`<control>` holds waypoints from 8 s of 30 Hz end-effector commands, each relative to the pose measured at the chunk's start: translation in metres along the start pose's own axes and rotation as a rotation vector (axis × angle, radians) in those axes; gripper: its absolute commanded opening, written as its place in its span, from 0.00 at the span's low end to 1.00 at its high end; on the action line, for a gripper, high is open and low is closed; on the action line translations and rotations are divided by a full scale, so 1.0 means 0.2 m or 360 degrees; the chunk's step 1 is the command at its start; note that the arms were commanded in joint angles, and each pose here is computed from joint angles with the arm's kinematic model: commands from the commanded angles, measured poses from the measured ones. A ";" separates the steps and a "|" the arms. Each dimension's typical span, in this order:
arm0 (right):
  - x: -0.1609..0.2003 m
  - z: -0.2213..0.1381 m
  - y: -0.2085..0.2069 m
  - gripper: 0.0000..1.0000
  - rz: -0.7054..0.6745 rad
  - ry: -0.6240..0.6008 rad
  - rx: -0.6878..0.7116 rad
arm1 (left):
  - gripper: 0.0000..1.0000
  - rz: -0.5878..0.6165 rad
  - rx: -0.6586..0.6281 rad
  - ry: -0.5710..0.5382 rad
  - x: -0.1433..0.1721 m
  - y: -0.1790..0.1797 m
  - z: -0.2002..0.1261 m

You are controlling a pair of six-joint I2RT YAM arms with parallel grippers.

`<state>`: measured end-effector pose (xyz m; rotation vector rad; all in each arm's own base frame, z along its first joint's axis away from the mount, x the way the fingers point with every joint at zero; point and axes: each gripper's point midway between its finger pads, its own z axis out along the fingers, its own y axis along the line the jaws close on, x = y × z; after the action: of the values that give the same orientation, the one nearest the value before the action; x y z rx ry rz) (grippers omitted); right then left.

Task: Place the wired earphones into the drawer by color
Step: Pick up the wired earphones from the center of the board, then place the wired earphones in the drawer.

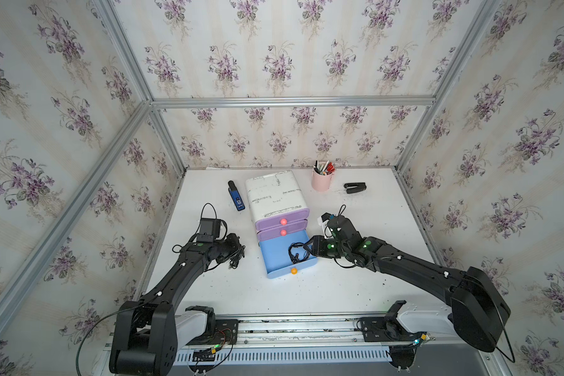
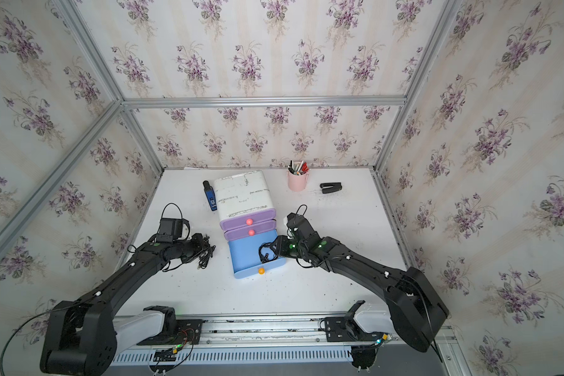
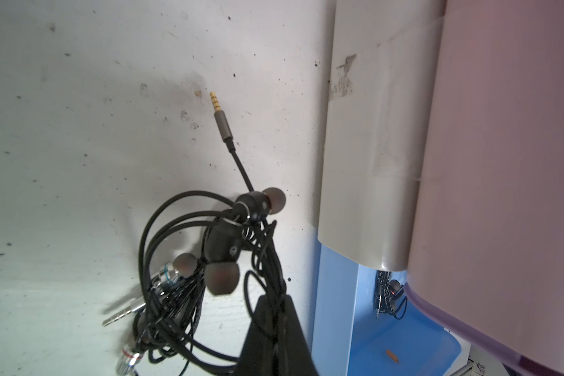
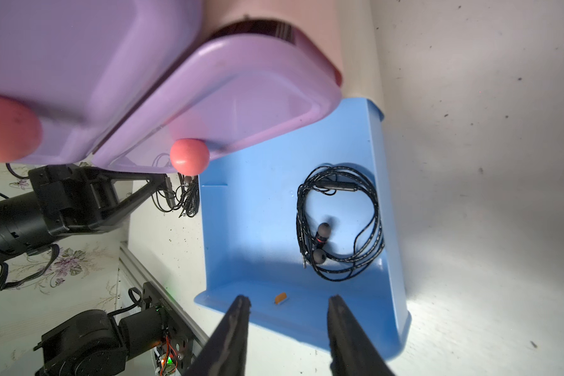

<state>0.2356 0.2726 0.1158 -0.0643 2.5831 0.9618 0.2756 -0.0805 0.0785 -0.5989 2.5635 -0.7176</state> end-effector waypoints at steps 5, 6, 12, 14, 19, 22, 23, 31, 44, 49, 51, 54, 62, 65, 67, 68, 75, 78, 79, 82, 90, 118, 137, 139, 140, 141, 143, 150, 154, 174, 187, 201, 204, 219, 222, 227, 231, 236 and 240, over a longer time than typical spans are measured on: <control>0.01 0.00 0.00 0.43 -0.0007 0.0010 -0.0003 | 0.00 0.0002 0.0313 -0.0139 -0.10 -0.24 -0.15; 0.01 0.00 0.00 0.43 -0.0007 0.0013 -0.0005 | 0.00 0.0014 0.0354 -0.0160 -0.11 -0.28 -0.19; 0.04 0.01 0.05 0.44 0.0016 0.0020 -0.0090 | 0.00 0.0070 0.0455 -0.0265 -0.14 -0.41 -0.41; 0.05 0.02 0.07 0.44 0.0019 0.0024 -0.0108 | 0.00 0.0086 0.0454 -0.0270 -0.14 -0.42 -0.45; 0.07 0.04 0.15 0.45 0.0018 0.0039 -0.0202 | 0.00 0.0086 0.0486 -0.0329 -0.14 -0.45 -0.54; 0.09 0.06 0.24 0.47 0.0002 0.0058 -0.0280 | 0.00 0.0094 0.0529 -0.0354 -0.15 -0.49 -0.60; 0.09 0.06 0.26 0.48 -0.0002 0.0069 -0.0295 | 0.00 0.0094 0.0537 -0.0356 -0.15 -0.49 -0.61; 0.12 0.07 0.54 0.52 0.0022 0.0068 -0.0576 | 0.00 0.0103 0.0594 -0.0373 -0.14 -0.55 -0.71; 0.13 0.01 0.87 0.60 0.0197 -0.0065 -0.0914 | 0.00 0.0106 0.0728 -0.0406 -0.10 -0.66 -0.92; 0.16 0.04 1.00 0.62 0.0169 -0.0038 -0.0955 | 0.00 0.0108 0.0777 -0.0403 -0.07 -0.71 -1.01; 0.20 0.06 1.05 0.62 0.0178 -0.0009 -0.0973 | 0.00 0.0111 0.0803 -0.0395 -0.06 -0.72 -1.04; 0.22 0.08 1.07 0.62 0.0232 -0.0004 -0.1010 | 0.00 0.0117 0.0815 -0.0404 -0.05 -0.74 -1.07; 0.18 0.11 1.07 0.62 0.0340 -0.0082 -0.1023 | 0.00 0.0105 0.0857 -0.0402 -0.03 -0.75 -1.11; 0.17 0.12 1.08 0.62 0.0346 -0.0104 -0.1031 | 0.00 0.0112 0.0875 -0.0401 -0.02 -0.77 -1.15; 0.17 0.13 1.10 0.63 0.0331 -0.0084 -0.1041 | 0.00 0.0121 0.0886 -0.0406 -0.01 -0.78 -1.18; 0.17 0.14 1.12 0.63 0.0325 -0.0068 -0.1045 | 0.01 0.0124 0.0890 -0.0412 -0.01 -0.79 -1.19; 0.18 0.16 1.21 0.63 0.0315 -0.0013 -0.1158 | 0.01 0.0120 0.0921 -0.0410 0.03 -0.80 -1.24; 0.20 0.17 1.21 0.63 0.0311 0.0010 -0.1172 | 0.01 0.0118 0.0931 -0.0400 0.04 -0.80 -1.24; 0.20 0.18 1.21 0.63 0.0311 0.0015 -0.1175 | 0.01 0.0116 0.0935 -0.0399 0.04 -0.80 -1.25; 0.20 0.19 1.20 0.63 0.0315 0.0013 -0.1174 | 0.01 0.0111 0.0947 -0.0392 0.04 -0.81 -1.26; 0.16 0.20 1.18 0.63 0.0297 -0.0012 -0.1143 | 0.01 0.0118 0.0964 -0.0384 0.06 -0.82 -1.28; 0.18 0.31 1.23 0.61 0.0211 0.0142 -0.1214 | 0.02 0.0105 0.0978 -0.0346 0.06 -0.82 -1.26; 0.25 0.29 1.25 0.44 0.0233 0.0245 -0.1338 | 0.02 0.0119 0.0947 -0.0339 0.04 -0.81 -1.22; 0.25 0.29 1.25 0.42 0.0229 0.0245 -0.1343 | 0.02 0.0122 0.0943 -0.0342 0.04 -0.81 -1.22; 0.25 0.28 1.25 0.40 0.0227 0.0247 -0.1346 | 0.02 0.0124 0.0940 -0.0341 0.04 -0.81 -1.22; 0.25 0.29 1.25 0.39 0.0226 0.0252 -0.1345 | 0.02 0.0127 0.0939 -0.0342 0.04 -0.81 -1.21; 0.26 0.28 1.26 0.36 0.0220 0.0261 -0.1355 | 0.02 0.0131 0.0935 -0.0345 0.03 -0.81 -1.21; 0.27 0.28 1.26 0.21 0.0224 0.0281 -0.1358 | 0.02 0.0133 0.0924 -0.0346 0.02 -0.81 -1.20; 0.27 0.29 1.25 0.15 0.0230 0.0283 -0.1341 | 0.02 0.0138 0.0914 -0.0359 0.00 -0.81 -1.19; 0.26 0.26 1.14 0.56 0.0036 0.0217 -0.1055 | 0.02 0.0154 0.0902 -0.0379 -0.01 -0.82 -1.20; 0.22 0.35 1.10 0.56 -0.0087 0.0183 -0.0803 | 0.02 0.0141 0.0941 -0.0345 -0.01 -0.84 -1.21; 0.18 0.42 1.14 0.37 -0.0096 0.0165 -0.0771 | 0.02 0.0125 0.0957 -0.0317 0.02 -0.84 -1.20; 0.18 0.42 1.14 0.28 -0.0097 0.0169 -0.0774 | 0.02 0.0124 0.0951 -0.0310 0.02 -0.83 -1.19; 0.17 0.36 1.17 0.00 -0.0141 0.0151 -0.0816 | 0.02 0.0098 0.0855 -0.0337 -0.01 -0.78 -1.14; 0.18 0.35 1.18 0.00 -0.0145 0.0163 -0.0829 | 0.02 0.0095 0.0828 -0.0362 -0.03 -0.77 -1.13; 0.21 0.32 1.18 0.00 -0.0144 0.0192 -0.0854 | 0.02 0.0123 0.0766 -0.0437 -0.07 -0.75 -1.15; 0.24 0.29 1.17 0.00 -0.0146 0.0223 -0.0865 | 0.01 0.0143 0.0709 -0.0456 -0.09 -0.74 -1.14; 0.30 0.27 1.18 0.00 -0.0167 0.0280 -0.0887 | 0.01 0.0139 0.0603 -0.0456 -0.09 -0.67 -1.09; 0.36 0.21 1.11 0.00 -0.0183 0.0327 -0.0828 | 0.01 0.0157 0.0522 -0.0470 -0.09 -0.62 -1.08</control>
<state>0.1525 0.4856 0.1969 -0.4401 2.3786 1.6381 0.2212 -0.0916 0.3275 -0.4474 2.1165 -0.9896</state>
